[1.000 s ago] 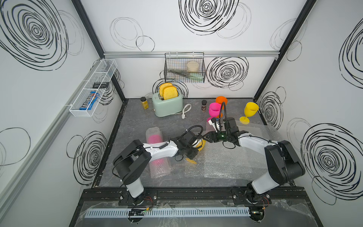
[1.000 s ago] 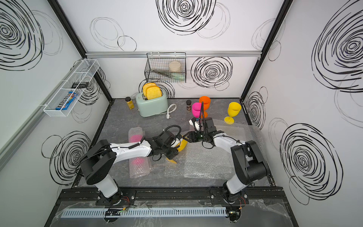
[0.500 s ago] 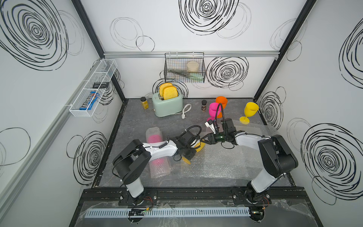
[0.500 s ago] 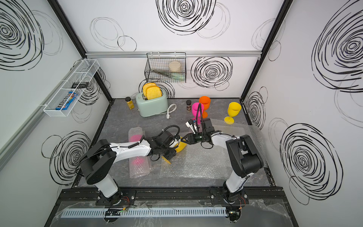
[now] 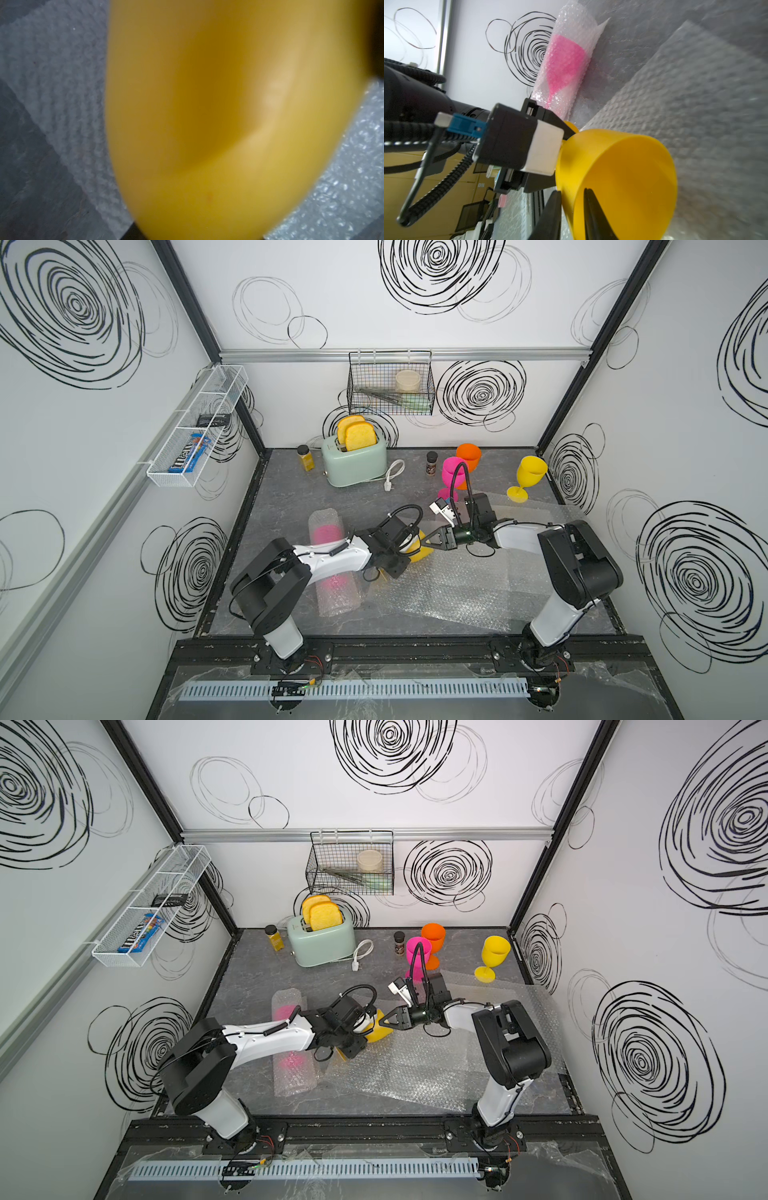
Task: Unpack wine glasses from bubble wrap
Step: Pick up the wine glass from the bubble wrap.
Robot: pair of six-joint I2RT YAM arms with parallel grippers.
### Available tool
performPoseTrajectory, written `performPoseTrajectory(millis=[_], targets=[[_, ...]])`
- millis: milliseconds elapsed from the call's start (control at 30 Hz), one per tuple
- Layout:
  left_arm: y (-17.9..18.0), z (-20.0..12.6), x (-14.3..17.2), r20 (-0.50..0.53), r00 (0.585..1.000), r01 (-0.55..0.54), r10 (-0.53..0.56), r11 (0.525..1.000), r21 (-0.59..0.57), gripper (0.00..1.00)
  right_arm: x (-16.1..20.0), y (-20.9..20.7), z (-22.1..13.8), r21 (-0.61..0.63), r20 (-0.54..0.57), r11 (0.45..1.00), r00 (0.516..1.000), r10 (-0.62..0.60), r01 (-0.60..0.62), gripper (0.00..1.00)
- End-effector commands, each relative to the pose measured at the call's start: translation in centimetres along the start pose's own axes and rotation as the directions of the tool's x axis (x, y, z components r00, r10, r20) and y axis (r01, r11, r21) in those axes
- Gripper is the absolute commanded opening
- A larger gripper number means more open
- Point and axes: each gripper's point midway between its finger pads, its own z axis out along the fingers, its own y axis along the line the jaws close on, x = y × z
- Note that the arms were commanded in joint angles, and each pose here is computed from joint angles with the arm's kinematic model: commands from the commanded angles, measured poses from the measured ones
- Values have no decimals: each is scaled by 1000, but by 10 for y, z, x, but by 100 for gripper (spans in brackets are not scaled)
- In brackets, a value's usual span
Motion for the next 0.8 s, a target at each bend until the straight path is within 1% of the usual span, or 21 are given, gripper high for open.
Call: performPoseTrajectory(millis=[0,33,100,200,233,333,433,600,667,767], targets=[[3,-20,-47,193,981,-2,5,1000,-13,48,17,19,8,-112,-57,993,998,17,-23,19],[4,-23,-48,200,980,-1,5,1000,-18,48,16,19,8,-114,-56,993,998,16,-22,15],[6,-29,-50,214,977,4,2,1000,-27,48,16,19,9,-111,-56,994,998,17,-23,12],[10,-42,-54,241,970,21,-13,999,-29,49,14,19,8,-105,-55,994,998,18,-24,11],[11,-46,-55,251,968,30,-24,999,-22,49,13,20,8,-104,-54,994,998,15,-20,9],[19,-60,-58,282,956,80,-79,997,10,50,7,25,6,-93,-45,996,999,-2,-2,8],[32,-75,-57,307,942,139,-139,990,20,50,-3,28,2,-51,-29,998,999,-22,20,8],[59,-101,-53,364,898,254,-248,967,34,50,-31,36,-8,48,16,996,997,-80,79,5],[67,-106,-50,370,884,291,-285,956,40,51,-44,43,-12,73,34,992,994,-107,105,4],[75,-108,-44,368,870,336,-327,941,41,51,-67,48,-20,142,64,980,987,-148,138,4]])
